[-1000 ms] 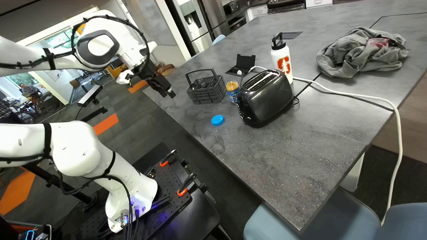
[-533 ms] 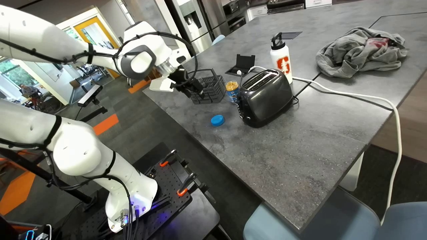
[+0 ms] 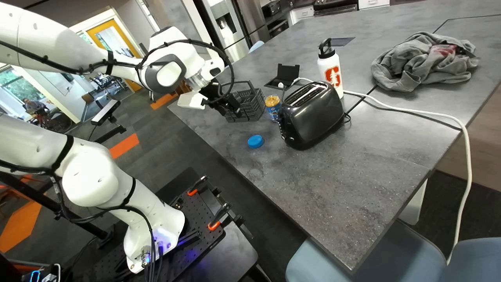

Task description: Take the bottle top and put it on the bottle

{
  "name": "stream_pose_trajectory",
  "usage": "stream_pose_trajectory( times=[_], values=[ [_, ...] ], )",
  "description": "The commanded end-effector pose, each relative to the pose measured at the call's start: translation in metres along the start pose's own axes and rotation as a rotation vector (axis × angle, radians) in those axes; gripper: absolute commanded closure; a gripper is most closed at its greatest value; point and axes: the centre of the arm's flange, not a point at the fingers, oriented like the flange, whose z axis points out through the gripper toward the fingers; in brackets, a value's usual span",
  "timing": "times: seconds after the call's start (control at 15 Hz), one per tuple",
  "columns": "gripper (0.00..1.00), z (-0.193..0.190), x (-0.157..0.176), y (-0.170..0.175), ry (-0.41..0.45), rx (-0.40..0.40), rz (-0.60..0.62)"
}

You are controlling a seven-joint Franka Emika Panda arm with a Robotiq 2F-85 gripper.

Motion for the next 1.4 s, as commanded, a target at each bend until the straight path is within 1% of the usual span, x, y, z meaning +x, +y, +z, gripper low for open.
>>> stream_pose_trajectory(
  times=[0.0, 0.27, 0.47, 0.87, 1.13, 1.33],
  values=[
    [0.0, 0.02, 0.016, 0.004, -0.016, 0.032, 0.088],
    [0.0, 0.048, 0.033, 0.009, -0.051, 0.101, 0.178],
    [0.0, 0.072, 0.043, 0.003, -0.093, 0.113, 0.219],
    [0.0, 0.124, 0.054, -0.021, -0.182, 0.072, 0.225],
    [0.0, 0.15, 0.056, -0.026, -0.21, 0.029, 0.233],
    [0.0, 0.165, 0.056, -0.028, -0.218, 0.021, 0.225]
  ],
)
